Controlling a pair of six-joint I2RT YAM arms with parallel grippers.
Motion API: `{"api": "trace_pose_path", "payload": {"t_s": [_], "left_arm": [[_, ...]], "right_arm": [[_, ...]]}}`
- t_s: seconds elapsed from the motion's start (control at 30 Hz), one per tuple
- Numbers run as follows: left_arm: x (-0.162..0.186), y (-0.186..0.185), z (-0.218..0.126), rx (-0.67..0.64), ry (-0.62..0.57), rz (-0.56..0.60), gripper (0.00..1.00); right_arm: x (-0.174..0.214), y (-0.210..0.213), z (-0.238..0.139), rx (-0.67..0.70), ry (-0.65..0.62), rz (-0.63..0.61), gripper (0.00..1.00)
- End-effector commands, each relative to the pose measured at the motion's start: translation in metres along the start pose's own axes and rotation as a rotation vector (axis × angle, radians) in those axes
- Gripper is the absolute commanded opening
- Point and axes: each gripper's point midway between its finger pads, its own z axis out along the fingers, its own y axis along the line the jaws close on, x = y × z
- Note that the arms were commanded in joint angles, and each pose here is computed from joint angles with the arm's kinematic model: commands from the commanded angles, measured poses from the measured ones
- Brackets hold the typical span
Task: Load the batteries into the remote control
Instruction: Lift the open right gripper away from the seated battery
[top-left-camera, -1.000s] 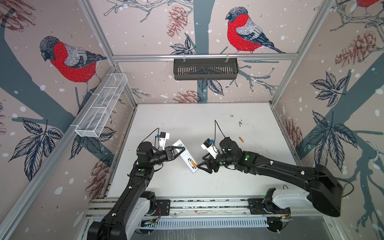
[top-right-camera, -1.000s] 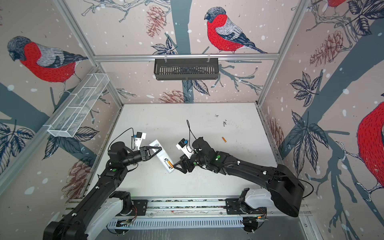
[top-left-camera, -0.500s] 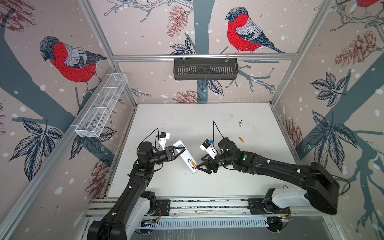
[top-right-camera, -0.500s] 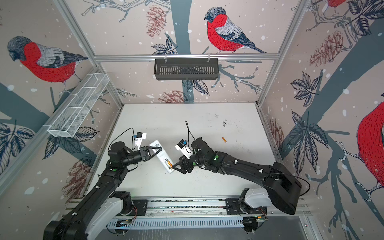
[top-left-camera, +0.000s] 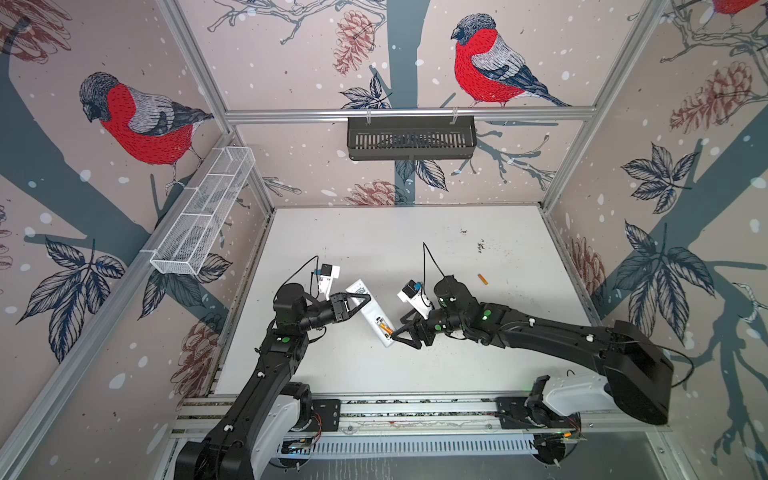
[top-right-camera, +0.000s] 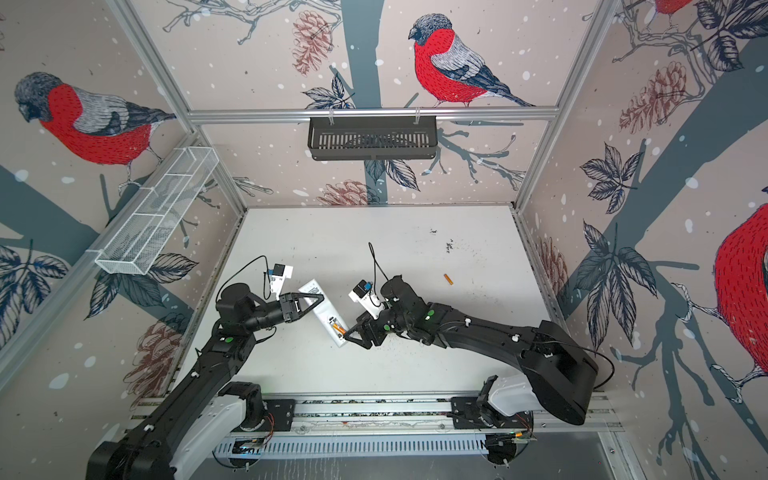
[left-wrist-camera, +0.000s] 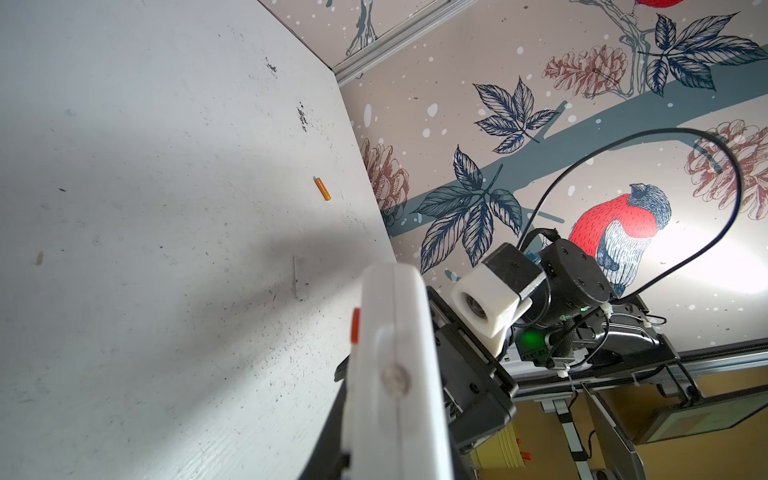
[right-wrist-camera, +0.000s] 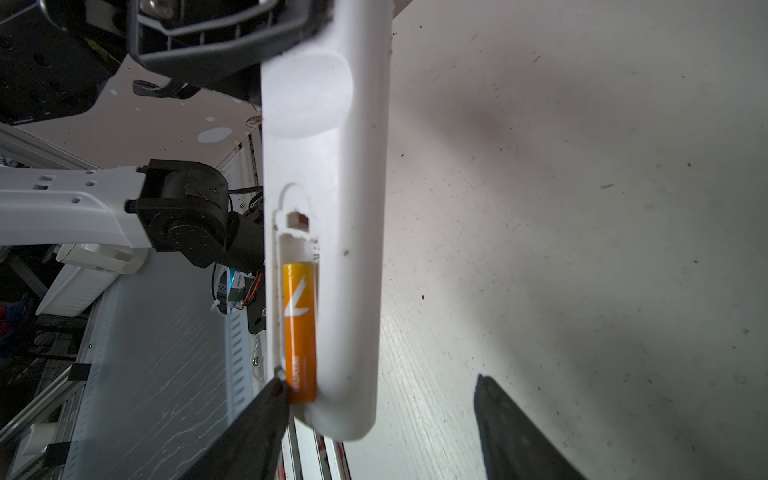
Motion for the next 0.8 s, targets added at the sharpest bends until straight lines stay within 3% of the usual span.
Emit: {"api": "trace_pose_path", "payload": {"t_s": [0.0,0.63,0.77], "left_arm": [[0.000,-0.015,0.000,0.056,0.024,0.050,0.00],[-0.007,0.001,0.000,-0.056,-0.015,0.064,0.00],[-0.008,0.004,-0.001,-0.075,-0.024,0.064,0.00]], "right_arm": [[-0.008,-0.005,0.000,0.019,-0.026,-0.025,0.71],[-0.022,0.010,-0.004,0.024,-0.033,-0.064,0.74],[-0.026,0.003,-0.002,0.084,-0.028,-0.055,0.72]]}}
